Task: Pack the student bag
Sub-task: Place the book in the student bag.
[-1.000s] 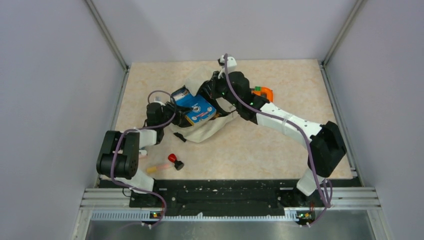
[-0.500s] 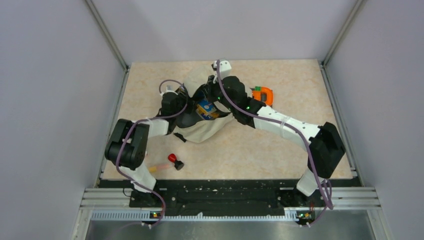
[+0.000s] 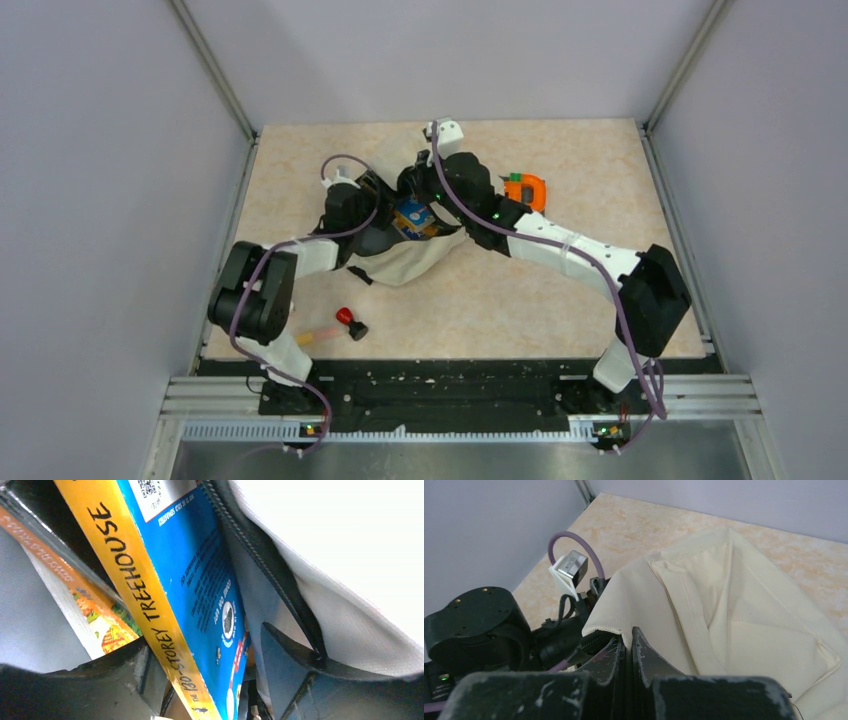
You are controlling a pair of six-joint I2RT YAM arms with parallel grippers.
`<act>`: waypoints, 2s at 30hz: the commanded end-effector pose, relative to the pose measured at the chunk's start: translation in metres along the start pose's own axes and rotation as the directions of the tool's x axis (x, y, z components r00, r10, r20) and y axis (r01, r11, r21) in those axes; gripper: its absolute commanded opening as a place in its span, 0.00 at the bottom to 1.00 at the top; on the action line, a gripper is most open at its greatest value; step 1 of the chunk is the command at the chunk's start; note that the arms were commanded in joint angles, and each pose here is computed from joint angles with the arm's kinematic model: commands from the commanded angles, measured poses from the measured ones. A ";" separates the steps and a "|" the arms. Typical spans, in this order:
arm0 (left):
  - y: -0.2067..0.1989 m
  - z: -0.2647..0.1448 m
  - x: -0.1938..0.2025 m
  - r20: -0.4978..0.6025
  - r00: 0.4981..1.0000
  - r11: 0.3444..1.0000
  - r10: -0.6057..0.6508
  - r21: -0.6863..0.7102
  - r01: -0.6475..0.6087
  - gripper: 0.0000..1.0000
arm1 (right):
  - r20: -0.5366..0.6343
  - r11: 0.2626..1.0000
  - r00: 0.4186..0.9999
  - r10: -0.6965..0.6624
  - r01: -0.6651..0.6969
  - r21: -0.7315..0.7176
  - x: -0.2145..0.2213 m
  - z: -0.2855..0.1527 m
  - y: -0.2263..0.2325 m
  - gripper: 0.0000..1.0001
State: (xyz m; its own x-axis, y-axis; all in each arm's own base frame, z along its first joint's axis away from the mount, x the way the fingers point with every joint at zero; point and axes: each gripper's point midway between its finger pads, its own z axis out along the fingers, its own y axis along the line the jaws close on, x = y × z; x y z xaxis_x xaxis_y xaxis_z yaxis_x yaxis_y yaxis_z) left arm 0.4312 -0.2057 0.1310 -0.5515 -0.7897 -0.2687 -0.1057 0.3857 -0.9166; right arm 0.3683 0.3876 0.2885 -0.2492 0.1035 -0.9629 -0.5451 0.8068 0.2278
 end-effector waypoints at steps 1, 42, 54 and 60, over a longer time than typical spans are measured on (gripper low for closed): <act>-0.023 -0.019 -0.010 0.028 0.990 0.990 0.138 0.022 -0.139 0.71 | 0.151 0.999 0.988 0.025 -0.021 -0.032 -0.056 -0.018 0.014 0.00; -0.017 -0.041 0.014 -0.022 0.881 0.880 0.472 -0.051 -0.472 0.70 | 0.053 0.998 0.997 -0.056 0.056 0.013 -0.022 -0.020 -0.001 0.00; 0.047 -0.157 0.005 -0.102 0.859 0.799 0.501 -0.327 -0.505 0.86 | -0.027 0.991 0.991 -0.131 0.131 -0.019 0.020 -0.014 0.012 0.07; 0.055 -0.200 -0.021 -0.052 0.915 0.859 0.399 -0.329 -0.393 0.88 | -0.130 0.978 0.979 -0.159 0.139 -0.154 0.064 -0.012 0.055 0.11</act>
State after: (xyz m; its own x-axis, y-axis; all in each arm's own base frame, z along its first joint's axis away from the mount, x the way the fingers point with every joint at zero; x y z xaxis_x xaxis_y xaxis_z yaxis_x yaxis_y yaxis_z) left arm 0.2946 -0.0837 0.1476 -0.5522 -0.5331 -0.6410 -0.1424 0.8178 -0.5576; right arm 0.3355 0.4023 0.2496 -0.2472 -0.0567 -0.9673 -0.6060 0.7880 0.1087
